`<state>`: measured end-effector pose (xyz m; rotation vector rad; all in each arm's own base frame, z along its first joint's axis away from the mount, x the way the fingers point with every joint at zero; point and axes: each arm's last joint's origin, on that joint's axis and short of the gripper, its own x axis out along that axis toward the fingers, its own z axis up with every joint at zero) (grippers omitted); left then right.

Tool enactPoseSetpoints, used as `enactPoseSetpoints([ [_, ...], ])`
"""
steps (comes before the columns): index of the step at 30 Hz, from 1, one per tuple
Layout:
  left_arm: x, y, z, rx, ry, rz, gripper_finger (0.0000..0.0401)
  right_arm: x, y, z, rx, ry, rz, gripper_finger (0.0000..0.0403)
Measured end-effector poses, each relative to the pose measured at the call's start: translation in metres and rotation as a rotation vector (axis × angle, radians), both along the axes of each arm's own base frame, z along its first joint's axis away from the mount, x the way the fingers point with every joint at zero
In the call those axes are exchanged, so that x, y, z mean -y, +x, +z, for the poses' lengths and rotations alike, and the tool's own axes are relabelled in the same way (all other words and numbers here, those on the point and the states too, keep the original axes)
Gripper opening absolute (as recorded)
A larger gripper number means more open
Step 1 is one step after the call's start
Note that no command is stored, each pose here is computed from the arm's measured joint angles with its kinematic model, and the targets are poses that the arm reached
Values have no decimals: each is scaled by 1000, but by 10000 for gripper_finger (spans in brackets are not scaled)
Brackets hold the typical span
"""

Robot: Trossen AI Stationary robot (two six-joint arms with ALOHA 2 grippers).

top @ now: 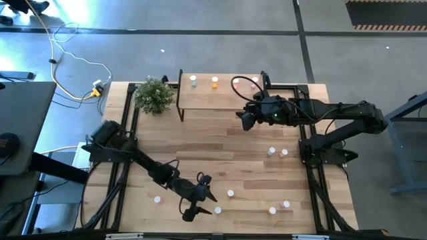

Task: Pick and place medicine bottles onto shelf by color
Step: Put the bottom blue pill bottle on the shelf aligned with the other blue pill bottle

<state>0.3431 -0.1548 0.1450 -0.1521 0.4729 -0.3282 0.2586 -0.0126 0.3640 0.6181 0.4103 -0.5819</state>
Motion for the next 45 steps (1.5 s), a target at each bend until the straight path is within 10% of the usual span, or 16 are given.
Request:
enactPoseSetpoints([
  [33,12,30,-42,-35,10,30,242,0,0,-1,-12,-2,1,223],
  [45,12,30,-42,-29,22,38,169,0,-1,-1,-12,-2,2,223],
])
